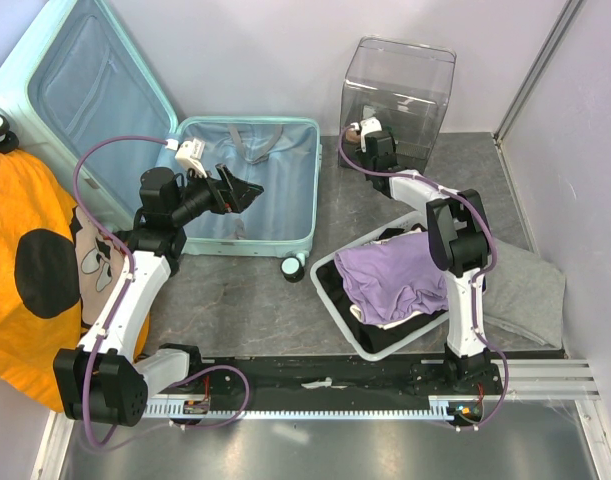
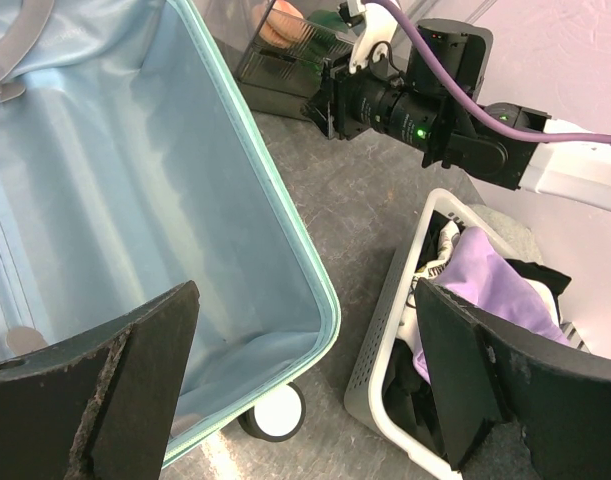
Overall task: Open, take out, and arrange the luggage
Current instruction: Close the drawer in the storage box.
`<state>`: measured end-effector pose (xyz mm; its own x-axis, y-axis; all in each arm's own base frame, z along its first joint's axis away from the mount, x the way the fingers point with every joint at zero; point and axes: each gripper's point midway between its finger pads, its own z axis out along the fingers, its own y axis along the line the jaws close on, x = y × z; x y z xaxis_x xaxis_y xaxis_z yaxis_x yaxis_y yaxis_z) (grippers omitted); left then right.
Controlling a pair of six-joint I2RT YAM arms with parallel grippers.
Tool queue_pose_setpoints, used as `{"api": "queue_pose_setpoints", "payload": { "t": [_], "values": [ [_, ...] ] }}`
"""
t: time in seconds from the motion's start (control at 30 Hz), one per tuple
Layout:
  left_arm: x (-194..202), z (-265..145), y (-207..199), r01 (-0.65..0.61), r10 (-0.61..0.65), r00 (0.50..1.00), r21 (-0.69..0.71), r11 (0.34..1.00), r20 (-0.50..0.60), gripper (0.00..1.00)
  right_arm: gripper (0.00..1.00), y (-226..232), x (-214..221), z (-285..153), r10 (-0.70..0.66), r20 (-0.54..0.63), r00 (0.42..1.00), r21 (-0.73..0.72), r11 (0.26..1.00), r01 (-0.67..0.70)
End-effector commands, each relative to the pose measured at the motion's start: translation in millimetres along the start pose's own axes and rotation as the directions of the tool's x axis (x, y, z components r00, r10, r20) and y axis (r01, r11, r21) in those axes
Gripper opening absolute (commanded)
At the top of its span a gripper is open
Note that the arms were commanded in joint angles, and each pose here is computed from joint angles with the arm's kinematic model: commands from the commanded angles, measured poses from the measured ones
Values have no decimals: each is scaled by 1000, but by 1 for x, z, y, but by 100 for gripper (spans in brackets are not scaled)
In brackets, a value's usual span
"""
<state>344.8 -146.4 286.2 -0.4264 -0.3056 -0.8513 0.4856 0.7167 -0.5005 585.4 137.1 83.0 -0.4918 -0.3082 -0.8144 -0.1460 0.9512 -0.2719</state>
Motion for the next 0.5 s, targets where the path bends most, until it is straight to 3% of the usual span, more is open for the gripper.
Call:
{"api": "queue_pose_setpoints", "payload": {
  "t": [0.0,0.47],
  "values": [
    [-20,-3,-7,-69,69,996,4,998,52,95,40,-23,-35,5,-12,107,994,86,996,3],
    [-22,-5,-6,-82,82,995,-8,997,60,95,47,-48,-44,9,-65,155,986,190,981,34]
  ]
}}
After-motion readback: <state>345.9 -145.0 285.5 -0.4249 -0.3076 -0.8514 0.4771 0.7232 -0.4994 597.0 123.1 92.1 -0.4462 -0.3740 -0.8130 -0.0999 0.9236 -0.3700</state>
